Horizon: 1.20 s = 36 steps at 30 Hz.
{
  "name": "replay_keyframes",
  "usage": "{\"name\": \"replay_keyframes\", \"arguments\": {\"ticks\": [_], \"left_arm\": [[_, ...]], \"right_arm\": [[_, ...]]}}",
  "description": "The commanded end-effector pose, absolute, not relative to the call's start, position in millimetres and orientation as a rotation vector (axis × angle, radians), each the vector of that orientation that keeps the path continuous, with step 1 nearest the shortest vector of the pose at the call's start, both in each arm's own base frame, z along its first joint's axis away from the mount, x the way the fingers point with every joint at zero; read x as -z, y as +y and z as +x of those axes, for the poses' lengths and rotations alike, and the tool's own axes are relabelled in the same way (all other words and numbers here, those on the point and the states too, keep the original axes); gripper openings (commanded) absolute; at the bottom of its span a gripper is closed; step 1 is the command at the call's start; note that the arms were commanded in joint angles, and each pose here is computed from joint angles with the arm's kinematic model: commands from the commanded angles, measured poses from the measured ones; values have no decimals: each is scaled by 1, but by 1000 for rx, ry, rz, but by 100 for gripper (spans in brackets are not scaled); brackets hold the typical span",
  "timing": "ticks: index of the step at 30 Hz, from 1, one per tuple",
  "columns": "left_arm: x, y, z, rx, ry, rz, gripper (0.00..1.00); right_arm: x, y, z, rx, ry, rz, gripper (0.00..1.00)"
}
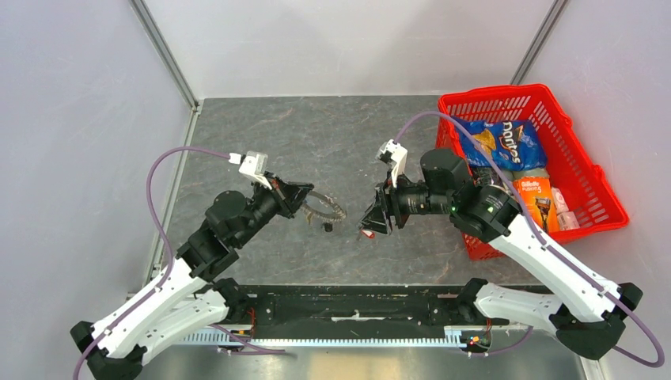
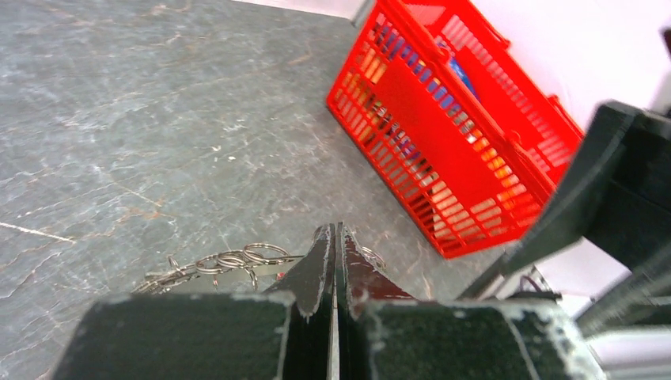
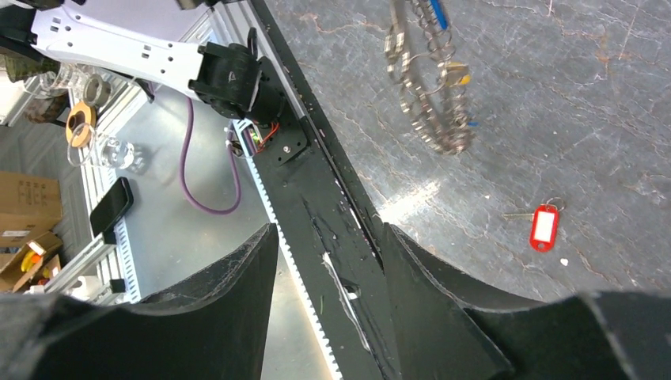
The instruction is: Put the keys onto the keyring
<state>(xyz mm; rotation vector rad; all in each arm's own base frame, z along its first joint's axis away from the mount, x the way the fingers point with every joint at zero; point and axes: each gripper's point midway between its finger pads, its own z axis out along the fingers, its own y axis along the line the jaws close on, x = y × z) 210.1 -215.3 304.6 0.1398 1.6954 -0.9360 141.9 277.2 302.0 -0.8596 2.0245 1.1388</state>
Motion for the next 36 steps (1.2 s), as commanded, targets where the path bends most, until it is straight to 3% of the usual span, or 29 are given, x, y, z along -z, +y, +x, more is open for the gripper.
{"name": "replay_keyframes", "arguments": {"ticks": [1, 15, 26, 36], "left_arm": [[-354, -197, 238, 938, 1553, -151, 2], [-367, -185, 268, 993, 1493, -559, 2], [-368, -209, 275, 1096, 1564, -627, 2], [-362, -221, 278, 1137, 1627, -706, 2]], "right_arm": [[-308, 288, 143, -1208, 1982, -839, 58], [-274, 337, 193, -1174, 1872, -798, 57], [-239, 362, 239, -958, 1760, -825, 57], [-234, 379, 243, -955, 1700, -880, 57]]}}
